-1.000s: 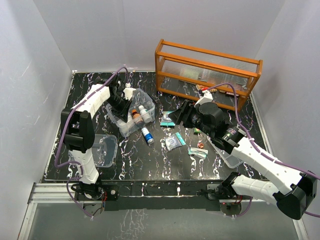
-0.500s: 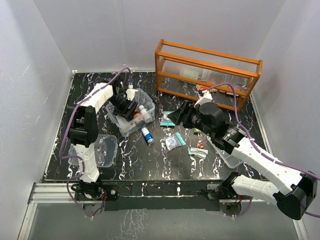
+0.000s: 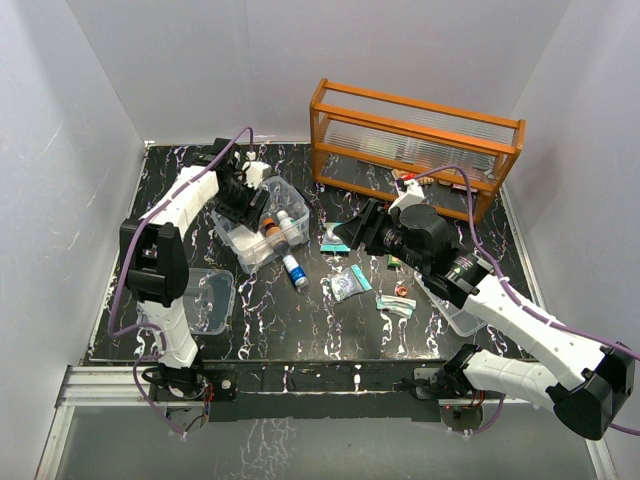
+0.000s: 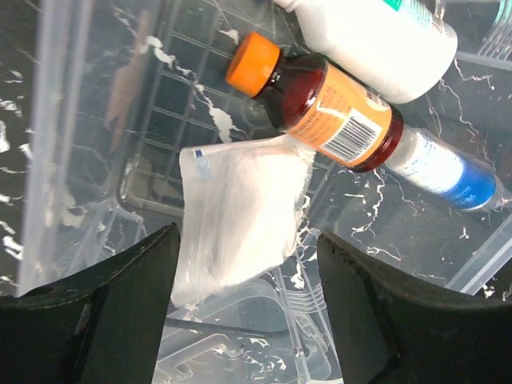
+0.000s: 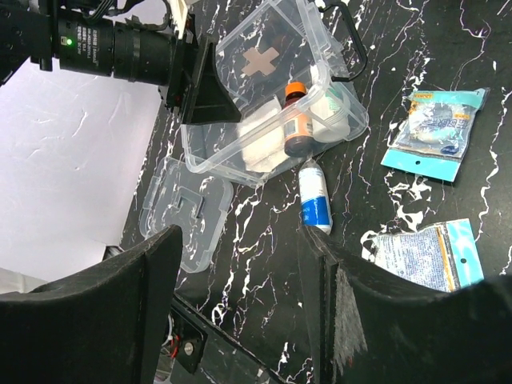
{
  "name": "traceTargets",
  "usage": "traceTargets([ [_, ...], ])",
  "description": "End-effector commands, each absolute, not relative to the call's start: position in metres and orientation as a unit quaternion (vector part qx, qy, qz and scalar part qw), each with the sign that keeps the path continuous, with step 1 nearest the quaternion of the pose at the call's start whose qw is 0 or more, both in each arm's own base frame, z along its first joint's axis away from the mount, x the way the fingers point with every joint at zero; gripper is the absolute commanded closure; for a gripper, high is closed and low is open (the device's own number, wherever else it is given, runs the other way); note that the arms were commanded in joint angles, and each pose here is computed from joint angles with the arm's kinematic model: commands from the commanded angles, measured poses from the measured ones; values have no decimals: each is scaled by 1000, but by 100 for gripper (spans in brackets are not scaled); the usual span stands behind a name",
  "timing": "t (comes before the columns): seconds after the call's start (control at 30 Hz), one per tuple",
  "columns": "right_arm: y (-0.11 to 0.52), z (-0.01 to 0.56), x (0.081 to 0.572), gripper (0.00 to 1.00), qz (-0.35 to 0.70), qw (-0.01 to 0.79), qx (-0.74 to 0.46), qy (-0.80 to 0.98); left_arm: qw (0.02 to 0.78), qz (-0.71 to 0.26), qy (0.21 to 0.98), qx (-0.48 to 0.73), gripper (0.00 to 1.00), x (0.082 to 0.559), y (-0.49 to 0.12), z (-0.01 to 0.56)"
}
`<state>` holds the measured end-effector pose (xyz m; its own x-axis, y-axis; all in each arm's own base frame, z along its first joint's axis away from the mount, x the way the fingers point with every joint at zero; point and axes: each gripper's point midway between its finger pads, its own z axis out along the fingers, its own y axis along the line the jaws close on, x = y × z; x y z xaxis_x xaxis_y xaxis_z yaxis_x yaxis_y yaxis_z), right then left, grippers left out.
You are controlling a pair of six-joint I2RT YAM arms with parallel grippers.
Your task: Organize the medicine kit
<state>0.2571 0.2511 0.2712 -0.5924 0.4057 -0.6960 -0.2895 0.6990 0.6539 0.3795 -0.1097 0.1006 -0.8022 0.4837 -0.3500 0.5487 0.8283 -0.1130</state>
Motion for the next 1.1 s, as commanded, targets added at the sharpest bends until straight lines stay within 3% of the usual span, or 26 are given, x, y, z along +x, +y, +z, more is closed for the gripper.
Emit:
traceTargets([
  [0.0,254,297,259,43,418,475,38,774,202,-85,939,265,45,382,-107,120],
  [0.13,254,296,258,43,420,474,40,773,213,-64,942,250,57,384,-107,109],
  [0.4,253,290,257,43,422,471,42,774,229,-34,949,214,70,381,-109,72],
  [0.63,252,286,256,43,418,469,44,777,188,-48,955,224,75,365,-120,47],
  [1.07,248,280,256,43,409,468,52,782,94,-120,958,244,76,332,-140,38],
])
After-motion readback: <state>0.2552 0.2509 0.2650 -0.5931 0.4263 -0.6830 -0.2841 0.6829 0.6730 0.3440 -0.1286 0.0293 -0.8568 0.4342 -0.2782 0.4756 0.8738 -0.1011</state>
